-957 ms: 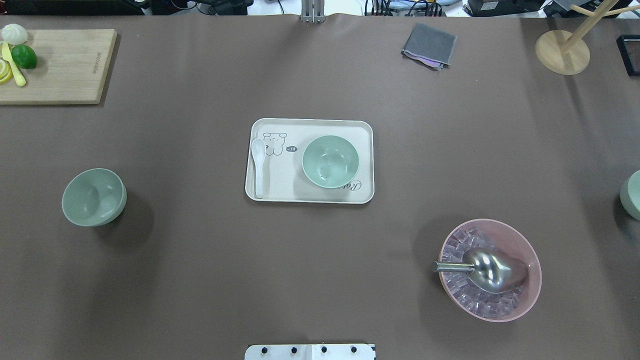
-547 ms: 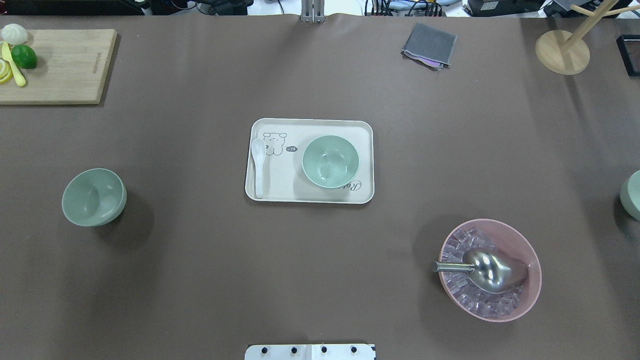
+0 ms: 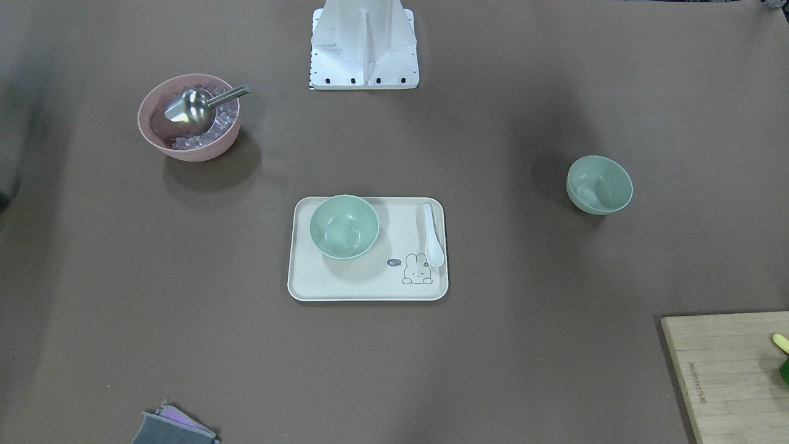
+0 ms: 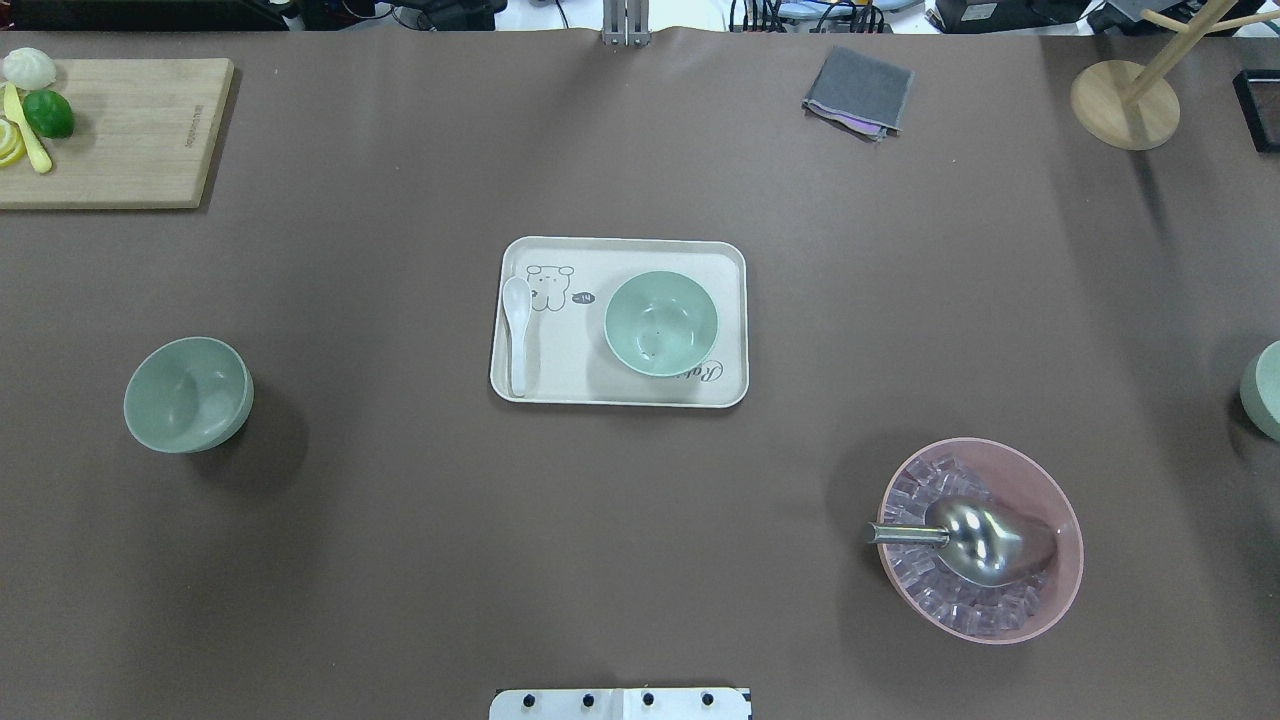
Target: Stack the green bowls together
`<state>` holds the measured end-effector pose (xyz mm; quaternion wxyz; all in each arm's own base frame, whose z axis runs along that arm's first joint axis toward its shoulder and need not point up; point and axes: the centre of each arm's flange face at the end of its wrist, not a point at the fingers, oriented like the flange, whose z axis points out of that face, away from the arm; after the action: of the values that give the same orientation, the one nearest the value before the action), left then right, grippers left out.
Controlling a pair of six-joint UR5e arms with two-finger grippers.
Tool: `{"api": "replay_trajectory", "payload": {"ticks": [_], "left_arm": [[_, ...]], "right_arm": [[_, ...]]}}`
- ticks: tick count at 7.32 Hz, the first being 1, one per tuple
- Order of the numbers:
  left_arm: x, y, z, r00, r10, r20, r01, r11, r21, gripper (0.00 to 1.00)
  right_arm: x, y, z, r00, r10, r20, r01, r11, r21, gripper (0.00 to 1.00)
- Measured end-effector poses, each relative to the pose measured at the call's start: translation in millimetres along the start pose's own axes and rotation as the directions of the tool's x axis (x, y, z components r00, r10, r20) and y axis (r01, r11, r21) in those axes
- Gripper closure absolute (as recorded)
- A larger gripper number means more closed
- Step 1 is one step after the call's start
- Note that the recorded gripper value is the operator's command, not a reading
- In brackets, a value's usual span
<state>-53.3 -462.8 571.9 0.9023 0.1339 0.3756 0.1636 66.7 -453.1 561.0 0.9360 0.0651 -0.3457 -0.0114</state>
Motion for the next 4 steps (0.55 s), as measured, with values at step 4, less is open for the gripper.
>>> {"api": "replay_trajectory", "payload": {"ticks": [4], "left_arm": [[-4, -10, 3, 1.0, -0.024, 0.006, 0.024, 0.998, 0.052, 0.01]], "right_arm": [[-17, -5, 6, 0.999, -0.037, 0.022, 0.037, 0.999, -0.015, 0.0]]}}
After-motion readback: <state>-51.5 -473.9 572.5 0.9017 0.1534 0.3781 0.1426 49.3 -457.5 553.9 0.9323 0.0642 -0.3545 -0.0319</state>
